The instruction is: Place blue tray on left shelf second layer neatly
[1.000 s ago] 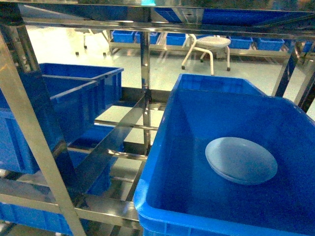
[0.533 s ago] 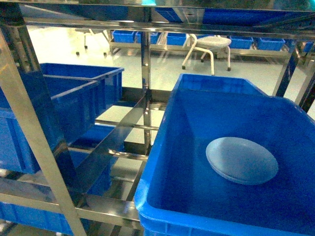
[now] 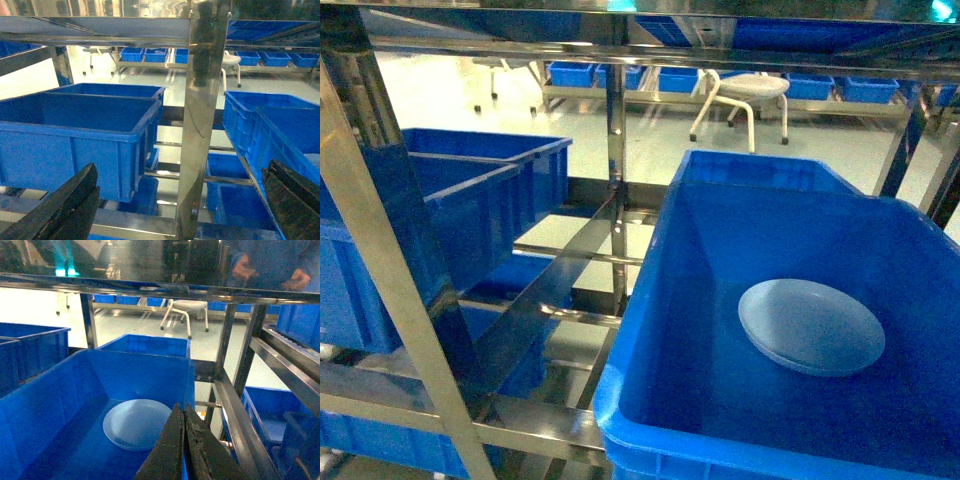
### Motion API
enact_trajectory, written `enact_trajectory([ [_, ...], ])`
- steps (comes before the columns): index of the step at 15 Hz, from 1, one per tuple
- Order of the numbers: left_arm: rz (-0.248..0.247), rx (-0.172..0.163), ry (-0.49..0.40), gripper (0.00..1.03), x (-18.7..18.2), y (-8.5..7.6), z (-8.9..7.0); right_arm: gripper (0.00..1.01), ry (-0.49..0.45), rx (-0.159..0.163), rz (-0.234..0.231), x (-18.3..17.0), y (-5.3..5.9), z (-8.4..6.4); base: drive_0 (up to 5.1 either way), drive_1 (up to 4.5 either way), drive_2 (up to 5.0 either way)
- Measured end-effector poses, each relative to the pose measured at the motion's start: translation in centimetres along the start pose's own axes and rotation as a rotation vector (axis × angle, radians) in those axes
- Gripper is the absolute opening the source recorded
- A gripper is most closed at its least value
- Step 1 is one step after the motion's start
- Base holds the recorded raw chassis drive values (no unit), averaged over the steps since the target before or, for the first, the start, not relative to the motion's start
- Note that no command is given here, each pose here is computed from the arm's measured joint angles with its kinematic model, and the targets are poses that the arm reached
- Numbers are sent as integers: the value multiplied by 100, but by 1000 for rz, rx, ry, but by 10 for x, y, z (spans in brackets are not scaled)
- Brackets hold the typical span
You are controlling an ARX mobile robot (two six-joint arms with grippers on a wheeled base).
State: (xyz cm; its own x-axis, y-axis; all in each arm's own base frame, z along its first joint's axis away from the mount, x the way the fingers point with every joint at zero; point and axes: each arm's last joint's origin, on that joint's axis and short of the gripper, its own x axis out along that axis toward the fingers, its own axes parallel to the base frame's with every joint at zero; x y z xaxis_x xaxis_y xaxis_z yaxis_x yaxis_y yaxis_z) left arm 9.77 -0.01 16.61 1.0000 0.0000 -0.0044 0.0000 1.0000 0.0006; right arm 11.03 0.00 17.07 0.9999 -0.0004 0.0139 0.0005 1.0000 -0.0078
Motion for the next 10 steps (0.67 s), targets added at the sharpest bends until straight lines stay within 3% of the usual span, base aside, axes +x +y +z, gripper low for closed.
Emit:
enact_trajectory([
  [4,2,0,0,98,0,0,0,2,34,0,0,-12,0,-5,0,0,0],
  [5,0,0,0,98,0,0,0,2,-12,0,-1,-13,0,0,0,0,0],
  [10,2,0,0,98,0,0,0,2,8,0,-1,-13,0,-3,0,0,0],
])
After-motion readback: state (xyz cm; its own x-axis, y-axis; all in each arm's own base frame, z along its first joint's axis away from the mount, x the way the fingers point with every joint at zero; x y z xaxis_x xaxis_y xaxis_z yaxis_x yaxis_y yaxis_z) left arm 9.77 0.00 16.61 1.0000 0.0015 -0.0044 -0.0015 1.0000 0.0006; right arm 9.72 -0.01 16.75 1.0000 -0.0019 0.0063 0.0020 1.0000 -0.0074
